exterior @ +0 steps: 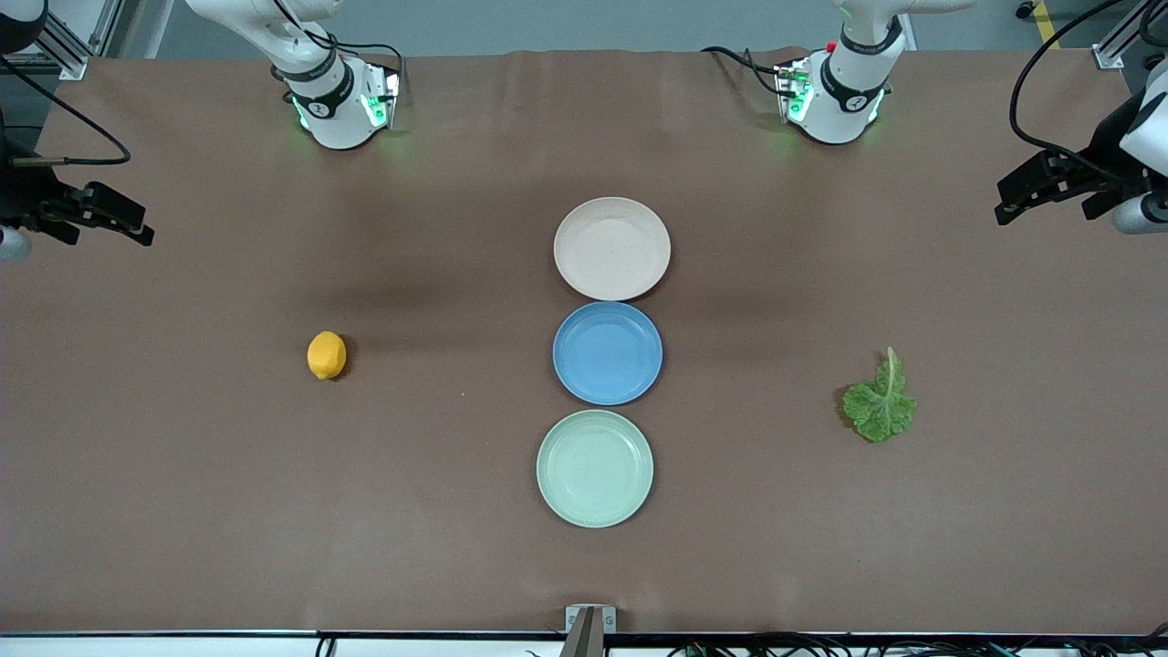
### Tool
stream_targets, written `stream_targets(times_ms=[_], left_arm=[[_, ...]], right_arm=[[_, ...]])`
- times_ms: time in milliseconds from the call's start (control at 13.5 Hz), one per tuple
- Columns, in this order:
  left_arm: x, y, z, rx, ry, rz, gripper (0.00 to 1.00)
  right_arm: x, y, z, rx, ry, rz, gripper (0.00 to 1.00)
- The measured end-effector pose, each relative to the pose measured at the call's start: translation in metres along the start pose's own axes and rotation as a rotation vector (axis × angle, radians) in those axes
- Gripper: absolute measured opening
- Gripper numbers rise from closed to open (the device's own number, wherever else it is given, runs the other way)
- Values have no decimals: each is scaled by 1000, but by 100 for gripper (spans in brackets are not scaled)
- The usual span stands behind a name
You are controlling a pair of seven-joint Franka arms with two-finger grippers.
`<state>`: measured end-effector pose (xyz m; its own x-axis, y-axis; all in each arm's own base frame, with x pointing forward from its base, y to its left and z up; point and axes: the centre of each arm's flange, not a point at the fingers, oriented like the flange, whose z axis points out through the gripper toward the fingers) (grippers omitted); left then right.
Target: Pick lemon and lettuce from plates
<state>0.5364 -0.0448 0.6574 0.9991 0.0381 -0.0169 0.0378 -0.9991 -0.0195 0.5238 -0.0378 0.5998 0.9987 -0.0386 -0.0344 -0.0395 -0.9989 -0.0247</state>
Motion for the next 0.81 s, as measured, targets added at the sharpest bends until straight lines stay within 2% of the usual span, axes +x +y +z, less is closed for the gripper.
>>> stream_targets(times_ms=[815], left_arm=[[-1, 6, 0, 0, 0, 11, 100]], right_arm=[[-6, 0, -7, 1, -4, 0, 100]])
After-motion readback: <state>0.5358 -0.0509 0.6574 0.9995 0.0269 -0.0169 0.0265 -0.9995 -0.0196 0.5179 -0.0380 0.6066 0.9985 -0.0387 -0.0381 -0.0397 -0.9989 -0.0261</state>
